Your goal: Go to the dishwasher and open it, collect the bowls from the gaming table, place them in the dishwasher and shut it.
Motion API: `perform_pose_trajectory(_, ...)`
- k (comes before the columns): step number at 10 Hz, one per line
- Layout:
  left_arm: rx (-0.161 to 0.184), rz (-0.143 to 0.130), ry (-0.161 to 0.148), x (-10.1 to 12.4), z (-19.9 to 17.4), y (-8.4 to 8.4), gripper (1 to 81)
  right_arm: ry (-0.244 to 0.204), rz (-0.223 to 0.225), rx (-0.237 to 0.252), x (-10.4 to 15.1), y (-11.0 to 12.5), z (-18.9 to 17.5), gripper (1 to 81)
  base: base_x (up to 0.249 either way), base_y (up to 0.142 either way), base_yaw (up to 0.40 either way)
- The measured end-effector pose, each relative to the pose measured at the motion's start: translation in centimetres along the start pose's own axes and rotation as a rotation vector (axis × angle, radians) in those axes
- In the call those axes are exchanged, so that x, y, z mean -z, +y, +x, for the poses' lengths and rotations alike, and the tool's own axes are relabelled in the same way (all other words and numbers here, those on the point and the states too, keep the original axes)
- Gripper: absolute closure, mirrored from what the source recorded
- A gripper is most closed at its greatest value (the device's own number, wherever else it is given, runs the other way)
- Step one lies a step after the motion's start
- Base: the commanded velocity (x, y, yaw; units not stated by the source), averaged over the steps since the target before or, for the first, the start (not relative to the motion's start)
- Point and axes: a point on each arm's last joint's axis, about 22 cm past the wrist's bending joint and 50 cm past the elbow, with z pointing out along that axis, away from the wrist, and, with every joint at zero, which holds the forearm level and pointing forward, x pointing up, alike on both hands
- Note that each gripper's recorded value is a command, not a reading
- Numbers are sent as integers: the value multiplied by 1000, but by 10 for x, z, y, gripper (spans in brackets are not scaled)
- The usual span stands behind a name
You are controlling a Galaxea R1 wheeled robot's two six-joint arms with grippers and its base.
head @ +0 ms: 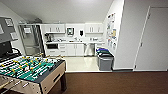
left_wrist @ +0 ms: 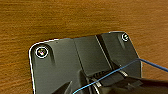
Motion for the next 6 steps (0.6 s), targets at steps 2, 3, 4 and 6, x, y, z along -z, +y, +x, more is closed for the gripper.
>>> perform_pose_trajectory(2,0,0,0,0,0,0,10,-1,5,0,-2,-4,-1,10,0,0,0)
perform_pose_trajectory(3,0,0,0,0,0,0,10,-2,2,-1,-2,-2,-2,10,68,0,0)
perform_pose_trajectory(4,2,0,-5,0,-6,1,10,-8,-4,-3,0,1,-10,10,78,0,0)
perform_pose_trajectory(6,1,0,-4,0,-4,0,10,-4,-5,-1,-1,2,-6,10,86,0,0)
